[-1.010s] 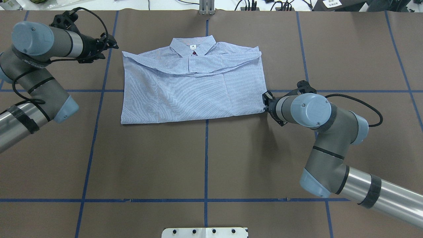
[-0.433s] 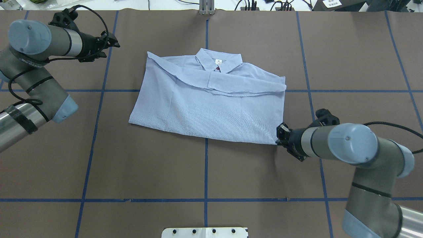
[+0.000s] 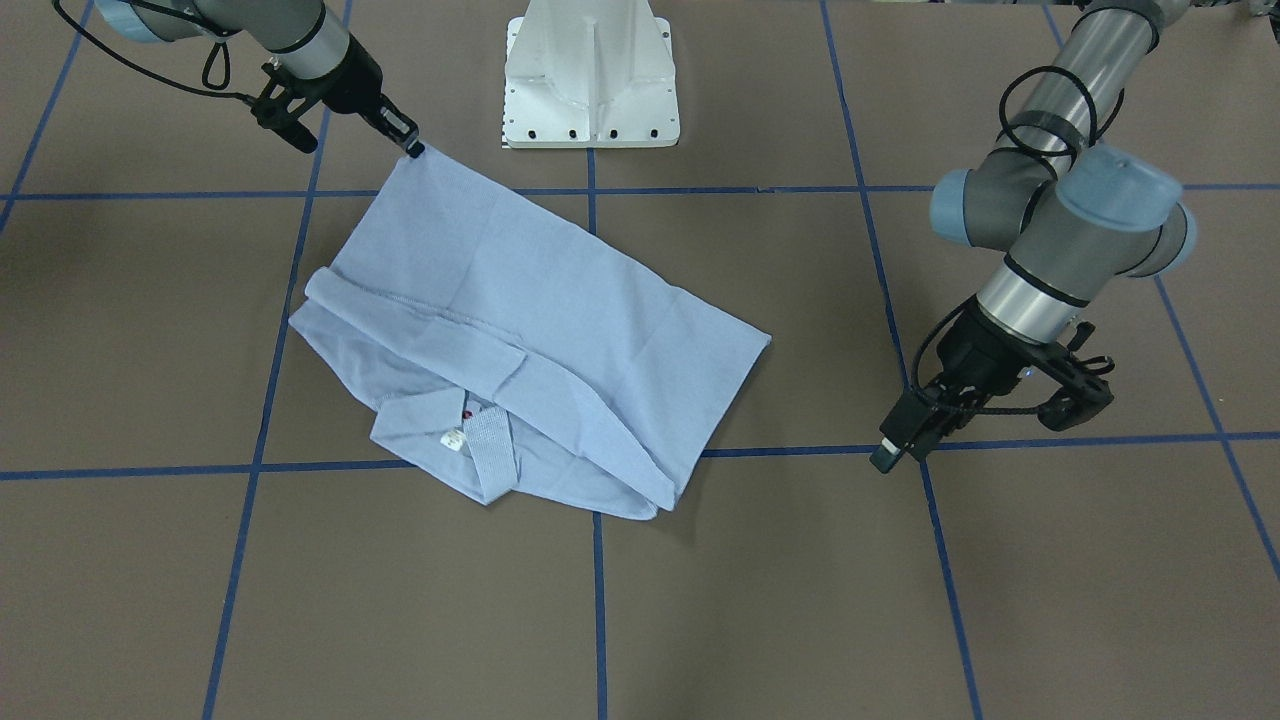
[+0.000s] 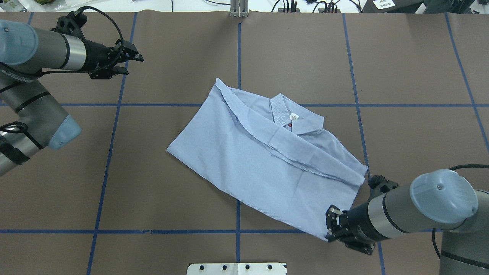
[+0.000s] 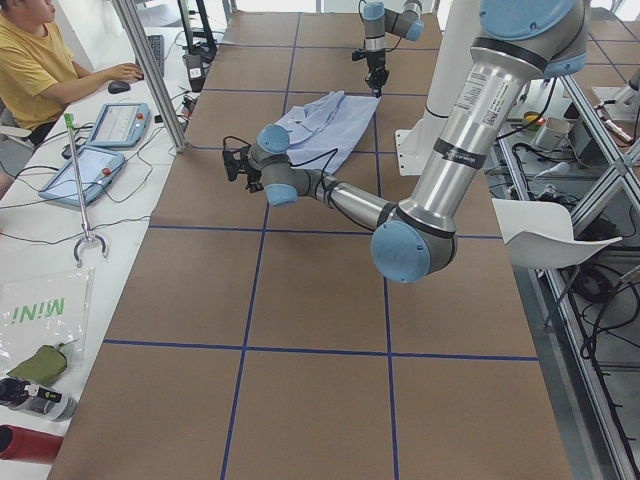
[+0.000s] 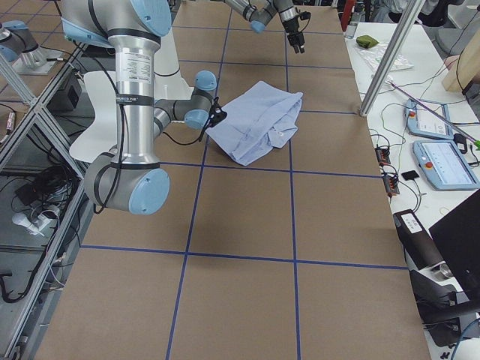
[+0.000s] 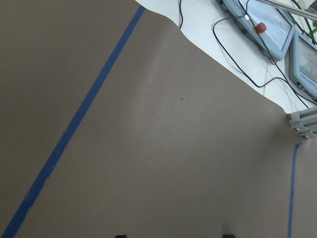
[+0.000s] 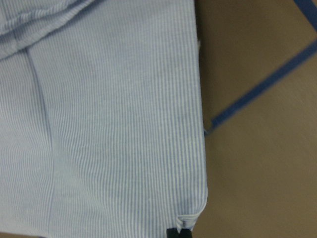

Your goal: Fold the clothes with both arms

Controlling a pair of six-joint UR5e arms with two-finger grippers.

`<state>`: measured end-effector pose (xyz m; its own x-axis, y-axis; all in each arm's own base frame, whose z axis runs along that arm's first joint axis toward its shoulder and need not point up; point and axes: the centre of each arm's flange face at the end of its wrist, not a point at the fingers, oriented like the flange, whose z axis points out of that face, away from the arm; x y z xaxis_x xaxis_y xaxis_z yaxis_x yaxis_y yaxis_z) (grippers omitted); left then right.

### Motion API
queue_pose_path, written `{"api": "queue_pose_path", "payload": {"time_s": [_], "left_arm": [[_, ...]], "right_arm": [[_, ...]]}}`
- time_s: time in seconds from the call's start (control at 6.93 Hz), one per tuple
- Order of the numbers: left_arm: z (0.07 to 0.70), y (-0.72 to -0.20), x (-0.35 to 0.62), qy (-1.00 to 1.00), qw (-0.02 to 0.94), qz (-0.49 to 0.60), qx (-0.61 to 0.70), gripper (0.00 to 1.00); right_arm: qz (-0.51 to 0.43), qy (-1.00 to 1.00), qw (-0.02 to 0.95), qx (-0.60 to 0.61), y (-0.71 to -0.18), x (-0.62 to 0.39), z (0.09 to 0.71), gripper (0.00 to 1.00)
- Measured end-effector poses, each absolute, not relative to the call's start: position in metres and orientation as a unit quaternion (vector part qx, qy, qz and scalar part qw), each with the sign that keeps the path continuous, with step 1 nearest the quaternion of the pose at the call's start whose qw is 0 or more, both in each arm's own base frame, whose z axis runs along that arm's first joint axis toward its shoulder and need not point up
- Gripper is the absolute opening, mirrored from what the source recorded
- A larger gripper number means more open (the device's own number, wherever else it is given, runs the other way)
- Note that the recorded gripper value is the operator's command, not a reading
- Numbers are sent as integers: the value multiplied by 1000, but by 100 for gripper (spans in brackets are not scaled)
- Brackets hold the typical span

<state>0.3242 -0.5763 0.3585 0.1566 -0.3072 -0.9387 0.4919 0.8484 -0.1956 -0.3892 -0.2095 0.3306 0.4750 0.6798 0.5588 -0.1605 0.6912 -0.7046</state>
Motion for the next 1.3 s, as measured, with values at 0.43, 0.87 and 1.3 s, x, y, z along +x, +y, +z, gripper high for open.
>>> {"api": "queue_pose_path", "payload": {"time_s": [0.43,0.87,1.3], "left_arm": [[306,-488,350,629,727,-274,-25,78],[294,-407,424,591,740,-309,-87,78],[299,-371,494,540,772,-325,-90,74]], "right_arm": [[191,-417,810,-366,-167,-378,318,100],[288,-475,774,-304,-276,-341,308,100],[352,-513,746,-236,-387,-325,300,100]]}}
